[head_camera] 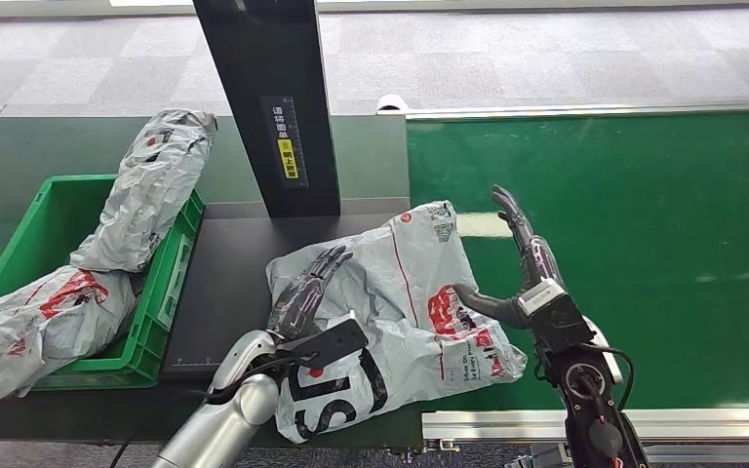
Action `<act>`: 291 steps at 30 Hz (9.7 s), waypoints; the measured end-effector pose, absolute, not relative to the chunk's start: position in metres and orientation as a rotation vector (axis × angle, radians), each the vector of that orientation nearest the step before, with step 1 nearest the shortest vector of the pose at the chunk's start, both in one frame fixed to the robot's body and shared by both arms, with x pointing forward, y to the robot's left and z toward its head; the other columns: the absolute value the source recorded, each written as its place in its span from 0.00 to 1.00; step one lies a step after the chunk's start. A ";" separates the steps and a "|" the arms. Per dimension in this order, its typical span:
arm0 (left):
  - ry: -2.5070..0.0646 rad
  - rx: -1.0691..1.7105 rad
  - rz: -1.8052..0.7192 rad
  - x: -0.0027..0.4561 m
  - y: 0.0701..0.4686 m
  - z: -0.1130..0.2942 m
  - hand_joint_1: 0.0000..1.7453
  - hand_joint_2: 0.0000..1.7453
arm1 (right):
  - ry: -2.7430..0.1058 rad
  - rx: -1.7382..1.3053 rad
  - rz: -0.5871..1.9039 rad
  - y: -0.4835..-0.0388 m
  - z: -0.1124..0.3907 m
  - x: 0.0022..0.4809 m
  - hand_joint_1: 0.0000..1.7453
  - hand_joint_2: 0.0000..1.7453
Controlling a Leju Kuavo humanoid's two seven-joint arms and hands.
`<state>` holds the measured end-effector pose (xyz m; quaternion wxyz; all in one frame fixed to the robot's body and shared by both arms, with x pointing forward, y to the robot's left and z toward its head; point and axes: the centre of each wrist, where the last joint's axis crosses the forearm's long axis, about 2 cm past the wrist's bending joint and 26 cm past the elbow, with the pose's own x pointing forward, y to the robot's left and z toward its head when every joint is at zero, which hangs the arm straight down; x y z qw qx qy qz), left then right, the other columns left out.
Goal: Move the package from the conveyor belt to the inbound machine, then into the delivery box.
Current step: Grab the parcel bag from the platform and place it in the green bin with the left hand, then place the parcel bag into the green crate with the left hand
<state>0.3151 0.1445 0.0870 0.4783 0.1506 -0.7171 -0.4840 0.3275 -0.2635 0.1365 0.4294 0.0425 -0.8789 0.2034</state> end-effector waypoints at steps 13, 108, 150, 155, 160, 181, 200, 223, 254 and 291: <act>-1.712 0.332 -1.231 0.312 0.144 0.084 0.06 1.00 | -2.130 0.106 0.498 -0.265 0.127 0.327 0.00 1.00; -2.096 0.044 -1.134 0.303 0.122 0.113 0.00 1.00 | -2.097 0.076 0.450 -0.275 0.118 0.325 0.00 1.00; -1.428 0.401 -1.672 0.320 0.118 0.070 0.00 1.00 | -2.073 0.050 0.480 -0.274 0.112 0.314 0.00 1.00; -1.425 0.409 -1.678 0.320 0.117 0.070 0.14 1.00 | -2.076 0.050 0.487 -0.272 0.113 0.315 0.00 1.00; -1.455 0.370 -1.690 0.318 0.119 0.067 1.00 1.00 | -2.085 0.051 0.487 -0.271 0.116 0.318 0.00 1.00; -1.939 -0.012 -1.471 0.303 0.120 0.075 1.00 1.00 | -2.097 0.062 0.468 -0.272 0.117 0.320 0.00 1.00; -2.287 0.089 -1.181 0.300 0.117 0.100 1.00 1.00 | -2.095 0.054 0.454 -0.278 0.112 0.315 0.00 1.00; -2.530 0.331 -0.394 0.301 0.120 0.154 1.00 0.00 | -2.106 0.047 0.415 -0.277 0.112 0.316 0.00 1.00; -2.696 0.771 0.297 0.289 0.184 0.258 1.00 0.00 | -2.092 0.025 0.392 -0.278 0.101 0.310 0.00 1.00; -2.107 1.663 -0.454 0.306 0.246 0.220 1.00 1.00 | -2.053 0.001 0.424 -0.277 0.098 0.289 0.00 1.00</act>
